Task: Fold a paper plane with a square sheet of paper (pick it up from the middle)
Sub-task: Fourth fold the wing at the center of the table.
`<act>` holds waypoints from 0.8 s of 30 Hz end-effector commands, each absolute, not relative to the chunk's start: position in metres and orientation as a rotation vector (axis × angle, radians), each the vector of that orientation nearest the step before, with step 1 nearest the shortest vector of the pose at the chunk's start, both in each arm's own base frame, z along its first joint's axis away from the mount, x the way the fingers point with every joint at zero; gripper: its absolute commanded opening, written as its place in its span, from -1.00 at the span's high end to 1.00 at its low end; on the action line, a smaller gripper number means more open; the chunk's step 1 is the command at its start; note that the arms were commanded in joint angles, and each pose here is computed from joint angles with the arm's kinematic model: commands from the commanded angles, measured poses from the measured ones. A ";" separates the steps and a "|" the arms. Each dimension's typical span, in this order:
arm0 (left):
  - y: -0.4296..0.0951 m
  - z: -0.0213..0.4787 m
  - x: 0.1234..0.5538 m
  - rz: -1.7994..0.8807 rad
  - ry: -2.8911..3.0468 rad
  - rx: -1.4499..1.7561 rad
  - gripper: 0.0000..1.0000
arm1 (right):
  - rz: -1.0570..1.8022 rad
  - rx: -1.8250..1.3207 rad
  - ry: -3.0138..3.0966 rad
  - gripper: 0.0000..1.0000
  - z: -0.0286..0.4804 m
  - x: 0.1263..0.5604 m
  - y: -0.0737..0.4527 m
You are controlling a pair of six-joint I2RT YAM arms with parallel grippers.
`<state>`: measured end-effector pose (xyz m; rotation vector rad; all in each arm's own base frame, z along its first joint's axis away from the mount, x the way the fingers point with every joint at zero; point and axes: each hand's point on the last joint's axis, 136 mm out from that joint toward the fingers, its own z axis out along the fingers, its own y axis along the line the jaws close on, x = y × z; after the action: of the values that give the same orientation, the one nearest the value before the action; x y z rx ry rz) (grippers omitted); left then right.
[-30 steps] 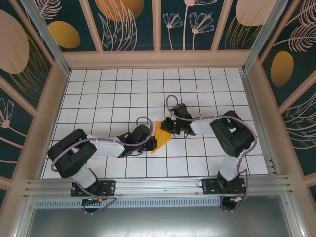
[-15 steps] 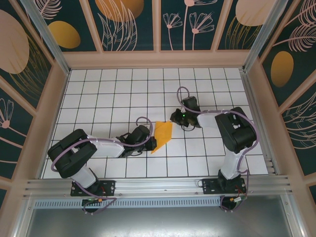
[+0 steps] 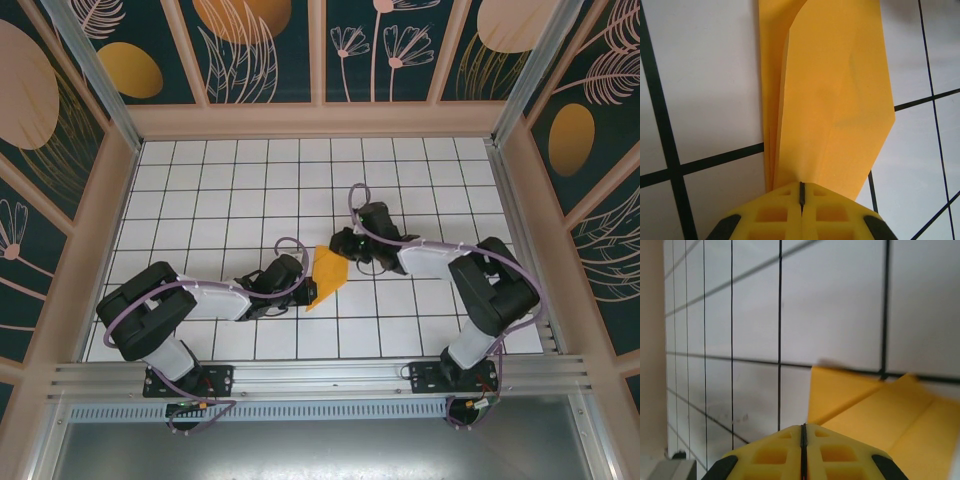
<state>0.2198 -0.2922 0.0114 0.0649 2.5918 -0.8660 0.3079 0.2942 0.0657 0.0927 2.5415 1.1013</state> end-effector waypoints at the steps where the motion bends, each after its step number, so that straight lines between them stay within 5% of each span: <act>1: -0.239 -0.048 0.175 -0.594 2.868 0.045 1.00 | 1.135 0.123 2.575 0.81 0.047 0.302 0.303; 13: -0.253 -0.029 0.184 -0.643 2.833 0.082 1.00 | 0.967 0.196 2.723 0.86 -0.018 0.288 0.282; 24: -0.306 0.065 0.220 -0.974 2.589 0.148 0.81 | 0.956 0.215 2.729 0.87 -0.025 0.283 0.277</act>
<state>0.2152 -0.2919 0.0444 0.1014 2.6309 -0.8686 0.3018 0.2992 0.0185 0.1351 2.5971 1.1028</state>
